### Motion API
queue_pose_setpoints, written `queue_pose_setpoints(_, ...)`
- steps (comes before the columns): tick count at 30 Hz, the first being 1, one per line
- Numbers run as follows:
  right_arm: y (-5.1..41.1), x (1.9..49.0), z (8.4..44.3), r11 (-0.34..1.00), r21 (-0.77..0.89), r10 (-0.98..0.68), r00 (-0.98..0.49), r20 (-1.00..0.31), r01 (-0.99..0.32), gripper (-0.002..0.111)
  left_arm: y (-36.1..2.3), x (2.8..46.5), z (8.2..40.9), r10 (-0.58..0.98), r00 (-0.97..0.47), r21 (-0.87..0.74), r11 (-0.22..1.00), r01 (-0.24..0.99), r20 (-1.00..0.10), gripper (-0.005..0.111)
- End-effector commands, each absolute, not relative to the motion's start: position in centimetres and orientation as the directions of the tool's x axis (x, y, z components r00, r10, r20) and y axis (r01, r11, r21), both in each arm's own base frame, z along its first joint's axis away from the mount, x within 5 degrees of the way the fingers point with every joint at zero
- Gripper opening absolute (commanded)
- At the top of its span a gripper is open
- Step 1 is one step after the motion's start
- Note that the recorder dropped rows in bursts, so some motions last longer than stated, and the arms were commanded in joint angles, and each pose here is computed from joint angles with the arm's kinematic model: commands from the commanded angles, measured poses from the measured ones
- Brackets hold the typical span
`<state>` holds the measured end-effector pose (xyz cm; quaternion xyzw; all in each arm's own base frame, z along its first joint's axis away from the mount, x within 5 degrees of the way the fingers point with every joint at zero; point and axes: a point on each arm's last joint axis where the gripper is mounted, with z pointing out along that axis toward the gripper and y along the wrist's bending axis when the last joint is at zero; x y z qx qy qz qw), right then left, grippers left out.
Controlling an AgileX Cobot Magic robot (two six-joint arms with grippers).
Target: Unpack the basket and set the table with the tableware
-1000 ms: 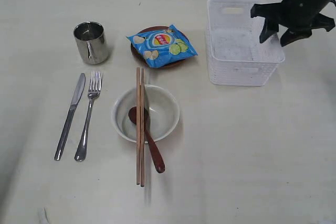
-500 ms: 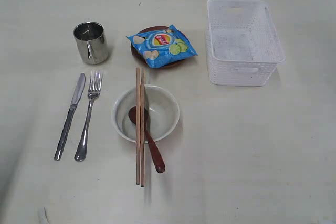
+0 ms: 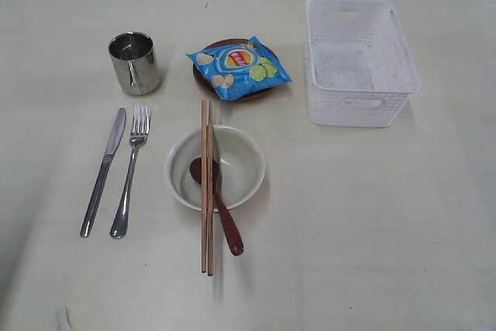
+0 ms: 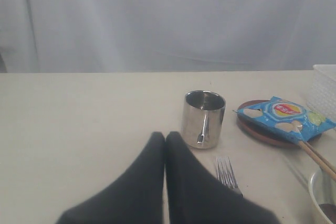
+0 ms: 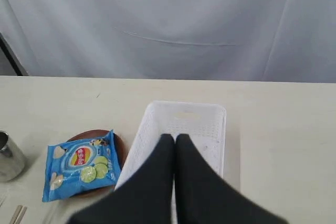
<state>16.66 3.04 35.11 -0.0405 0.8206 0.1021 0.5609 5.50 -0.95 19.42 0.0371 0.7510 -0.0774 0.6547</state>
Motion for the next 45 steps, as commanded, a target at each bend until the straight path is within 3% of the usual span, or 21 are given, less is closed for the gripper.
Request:
queue_pose_setpoints(1, 2.5, 13.0, 34.9, 0.975, 0.112, 0.057, -0.274, -0.960, -0.191, 0.000, -1.0, 5.5, 19.4, -0.047, -0.133, -0.068, 0.985, 0.159, -0.990, 0.000)
queue_pose_setpoints(14, 1.6, 5.8, 36.8, 0.971, 0.091, 0.095, 0.004, -0.996, -0.219, 0.000, -1.0, 5.5, 19.4, -0.047, -0.133, -0.068, 0.985, 0.159, -0.990, 0.000)
queue_pose_setpoints(20, 0.9, 5.1, 32.9, 0.985, 0.096, 0.107, 0.067, -0.992, -0.142, 0.000, -1.0, 5.5, 19.4, -0.047, -0.133, -0.068, 0.985, 0.159, -0.990, 0.000)
queue_pose_setpoints(29, 0.5, 5.7, 23.4, 0.992, 0.105, 0.105, -0.003, -0.994, -0.067, 0.000, -1.0, 5.5, 19.4, -0.047, -0.133, -0.068, 0.985, 0.159, -0.990, 0.000)
queue_pose_setpoints(39, 0.5, 5.6, 20.1, 0.993, 0.105, 0.101, -0.056, -0.993, -0.062, 0.000, -1.0, 5.5, 19.4, -0.047, -0.133, -0.068, 0.985, 0.159, -0.990, 0.000)
queue_pose_setpoints(45, 0.7, 5.5, 18.9, 0.995, 0.055, 0.038, -0.185, -0.982, -0.088, 0.000, -1.0, 5.5, 19.4, -0.047, -0.133, -0.068, 0.985, 0.159, -0.990, 0.000)
